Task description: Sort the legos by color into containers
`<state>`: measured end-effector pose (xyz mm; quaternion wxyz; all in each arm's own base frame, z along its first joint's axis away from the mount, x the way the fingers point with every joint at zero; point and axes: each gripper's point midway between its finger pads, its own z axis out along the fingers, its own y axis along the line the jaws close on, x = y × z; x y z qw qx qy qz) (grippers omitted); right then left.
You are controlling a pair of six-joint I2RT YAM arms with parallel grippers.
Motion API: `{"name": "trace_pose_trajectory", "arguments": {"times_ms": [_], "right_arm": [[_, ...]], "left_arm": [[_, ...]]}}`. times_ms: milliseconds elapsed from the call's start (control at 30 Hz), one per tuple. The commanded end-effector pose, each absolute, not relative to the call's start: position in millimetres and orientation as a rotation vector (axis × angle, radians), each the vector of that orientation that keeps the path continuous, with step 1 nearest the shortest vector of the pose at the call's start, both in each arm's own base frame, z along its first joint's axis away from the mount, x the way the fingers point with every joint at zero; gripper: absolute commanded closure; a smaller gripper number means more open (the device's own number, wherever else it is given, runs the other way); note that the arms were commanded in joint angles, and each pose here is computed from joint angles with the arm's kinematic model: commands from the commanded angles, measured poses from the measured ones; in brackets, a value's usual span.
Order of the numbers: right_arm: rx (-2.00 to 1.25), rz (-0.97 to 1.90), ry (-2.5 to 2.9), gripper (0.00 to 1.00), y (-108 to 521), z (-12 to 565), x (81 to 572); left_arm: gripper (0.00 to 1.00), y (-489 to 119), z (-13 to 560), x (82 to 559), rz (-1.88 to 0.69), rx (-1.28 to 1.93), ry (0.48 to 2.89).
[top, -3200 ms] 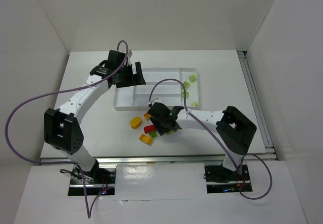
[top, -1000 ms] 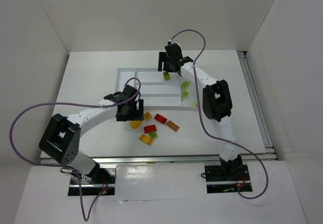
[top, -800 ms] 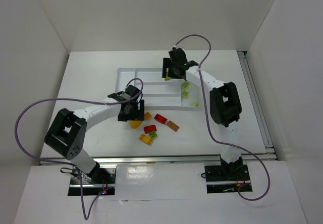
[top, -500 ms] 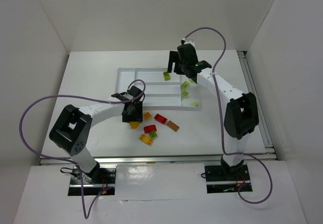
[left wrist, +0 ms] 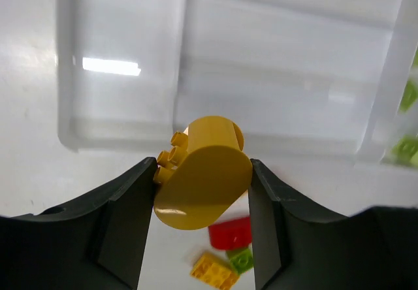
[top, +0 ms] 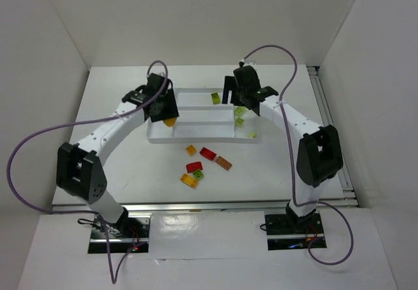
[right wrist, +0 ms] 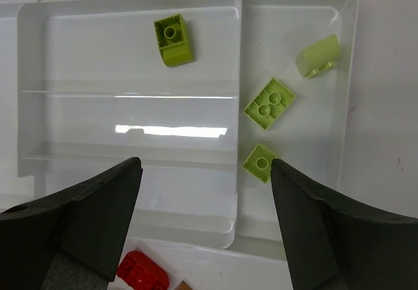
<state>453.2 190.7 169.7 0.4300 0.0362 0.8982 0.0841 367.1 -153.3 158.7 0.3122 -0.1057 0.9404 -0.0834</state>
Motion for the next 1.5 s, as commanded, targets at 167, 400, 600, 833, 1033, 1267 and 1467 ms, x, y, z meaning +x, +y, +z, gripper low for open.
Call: {"name": "trace_pose_trajectory", "arguments": {"times_ms": [167, 400, 600, 833, 1033, 1267, 1467], "right_arm": [[0.147, 0.219, 2.165, 0.13, 167.8, 207.3, 422.8], [0.164, 0.192, 2.183, 0.13, 158.8, 203.2, 410.4], [0.171, 0.184, 2.207, 0.13, 156.1, 192.1, 404.0], [0.19, 0.197, 2.226, 0.13, 154.6, 179.0, 395.1], [0.187, 0.217, 2.211, 0.13, 156.6, 187.0, 395.5], [0.177, 0.214, 2.207, 0.13, 151.6, 190.1, 385.8], [0.171, 0.221, 2.219, 0.13, 152.6, 183.7, 383.5]], "left_arm": [[0.52, -109.6, 135.0, 466.1, -0.101, -0.426, 2.469], [0.0, -97.6, 132.3, 486.7, -0.089, -0.42, 2.467], [0.08, -152.2, 168.4, 442.6, -0.143, -0.207, 2.453], [0.16, -204.1, 102.9, 319.3, -0.125, -0.177, 2.652], [0.24, -231.6, 60.2, 296.9, -0.112, -0.356, 2.738], [0.18, -228.3, 43.6, 303.8, -0.07, -0.447, 2.746], [0.22, -229.0, 30.3, 310.9, -0.06, -0.476, 2.747]]}}
